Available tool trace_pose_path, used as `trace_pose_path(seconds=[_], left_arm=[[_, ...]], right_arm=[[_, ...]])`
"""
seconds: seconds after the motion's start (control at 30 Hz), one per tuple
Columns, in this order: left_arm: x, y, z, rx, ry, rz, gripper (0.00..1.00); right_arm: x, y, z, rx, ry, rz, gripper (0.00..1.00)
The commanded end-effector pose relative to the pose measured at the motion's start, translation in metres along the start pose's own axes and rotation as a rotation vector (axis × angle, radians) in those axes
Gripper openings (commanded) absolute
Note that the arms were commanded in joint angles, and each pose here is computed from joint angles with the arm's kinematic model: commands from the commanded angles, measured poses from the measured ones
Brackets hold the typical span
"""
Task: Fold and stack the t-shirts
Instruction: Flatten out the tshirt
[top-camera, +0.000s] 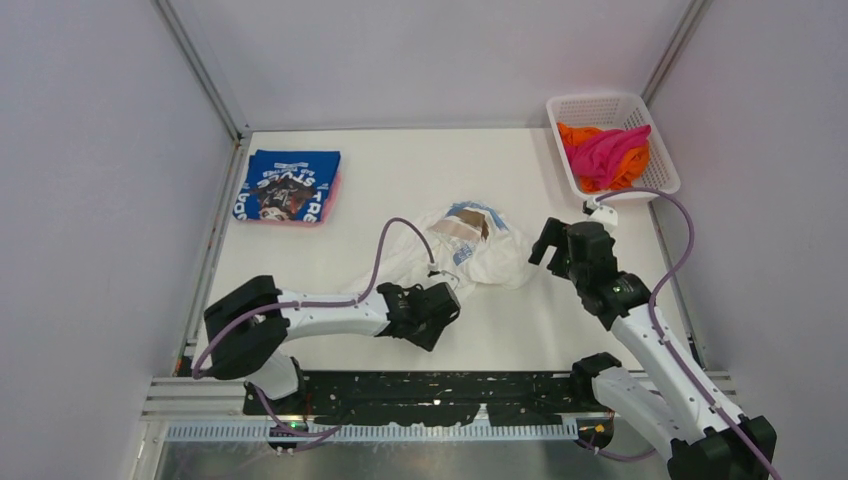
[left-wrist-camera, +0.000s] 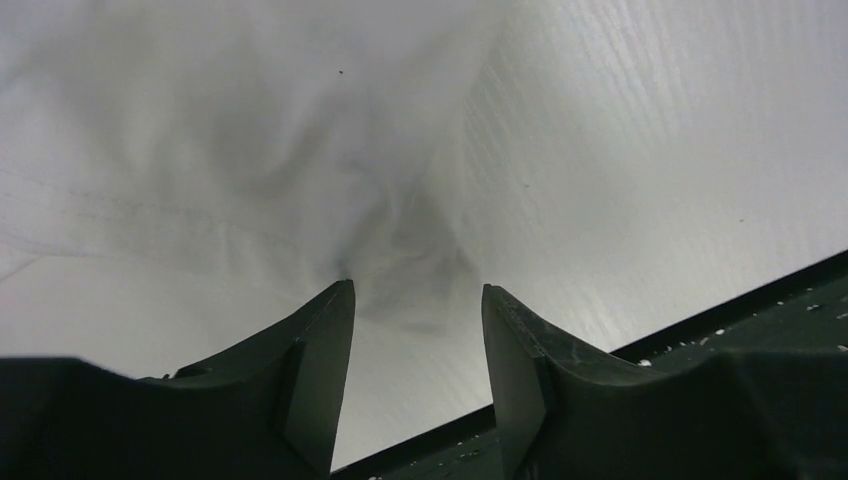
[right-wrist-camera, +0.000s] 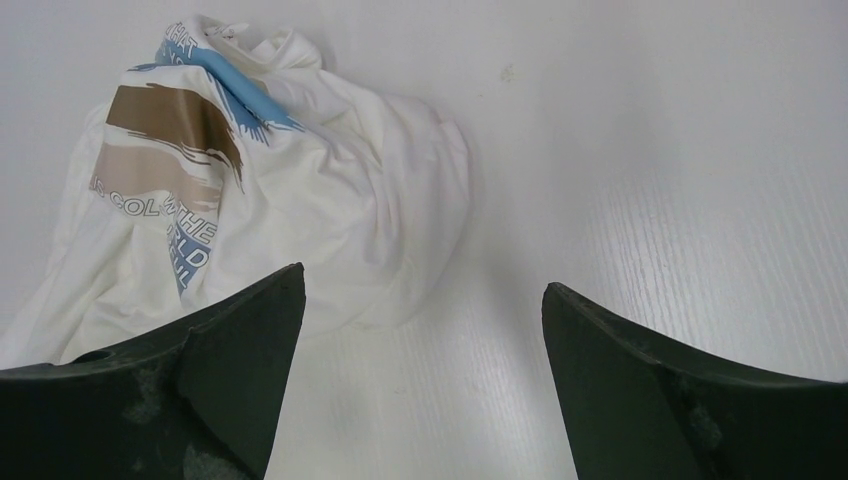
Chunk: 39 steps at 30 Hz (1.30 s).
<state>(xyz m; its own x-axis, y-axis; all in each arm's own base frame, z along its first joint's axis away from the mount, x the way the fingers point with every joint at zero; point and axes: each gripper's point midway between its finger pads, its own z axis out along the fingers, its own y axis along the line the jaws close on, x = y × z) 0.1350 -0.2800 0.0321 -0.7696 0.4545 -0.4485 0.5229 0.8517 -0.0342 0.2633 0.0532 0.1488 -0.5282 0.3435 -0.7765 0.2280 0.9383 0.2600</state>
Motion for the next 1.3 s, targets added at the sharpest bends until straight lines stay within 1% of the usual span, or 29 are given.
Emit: trace_pose_path(seconds=[0.0,0.07,0.13,0.17,0.27,0.33,0.4,0.5,0.6,0.7,0.83,0.9,1.0,1.17,1.27], left_arm=[[-0.001,0.006,0.01,-0.052,0.013,0.006,0.51],[0.006,0.008,0.019,-0.062,0.039,0.001,0.49],[0.01,0.014,0.027,-0.087,0.063,-0.023,0.4],[0.012,0.018,0.031,-0.097,0.071,-0.036,0.34],[0.011,0.029,0.04,-0.112,0.072,-0.088,0.01],[0.007,0.042,0.039,-0.136,0.059,-0.143,0.0],[0.001,0.06,0.033,-0.171,0.019,-0.208,0.0],[-0.013,0.089,0.011,-0.218,-0.087,-0.309,0.0],[-0.023,0.119,-0.016,-0.275,-0.197,-0.378,0.0],[-0.026,0.135,-0.038,-0.303,-0.268,-0.391,0.0],[-0.03,0.144,-0.057,-0.306,-0.333,-0.402,0.0],[-0.03,0.145,-0.063,-0.302,-0.351,-0.408,0.0],[-0.03,0.148,-0.066,-0.304,-0.373,-0.416,0.0],[-0.03,0.151,-0.068,-0.315,-0.383,-0.42,0.0],[-0.032,0.155,-0.071,-0.33,-0.394,-0.426,0.0]], right_arm=[[-0.006,0.005,-0.003,-0.033,-0.032,0.028,0.95],[-0.006,0.004,-0.005,-0.032,-0.035,0.028,0.95],[-0.004,0.002,-0.006,-0.029,-0.032,0.025,0.95],[-0.003,0.002,-0.007,-0.028,-0.029,0.024,0.95],[-0.002,0.001,-0.01,-0.037,-0.029,0.026,0.95],[0.004,0.001,-0.01,-0.047,-0.015,0.025,0.95],[0.016,-0.001,-0.007,-0.051,0.018,0.018,0.96],[0.032,-0.002,-0.003,-0.058,0.066,0.003,0.97],[0.05,-0.007,0.004,-0.04,0.13,-0.019,1.0],[0.063,-0.005,0.016,-0.042,0.175,-0.014,0.94],[0.077,0.011,0.031,-0.115,0.22,0.004,0.82],[0.081,0.016,0.038,-0.131,0.232,0.007,0.79],[0.079,0.02,0.051,-0.132,0.22,0.016,0.74],[0.092,0.022,0.074,-0.105,0.25,0.045,0.63],[0.09,0.028,0.089,-0.116,0.227,0.071,0.56]])
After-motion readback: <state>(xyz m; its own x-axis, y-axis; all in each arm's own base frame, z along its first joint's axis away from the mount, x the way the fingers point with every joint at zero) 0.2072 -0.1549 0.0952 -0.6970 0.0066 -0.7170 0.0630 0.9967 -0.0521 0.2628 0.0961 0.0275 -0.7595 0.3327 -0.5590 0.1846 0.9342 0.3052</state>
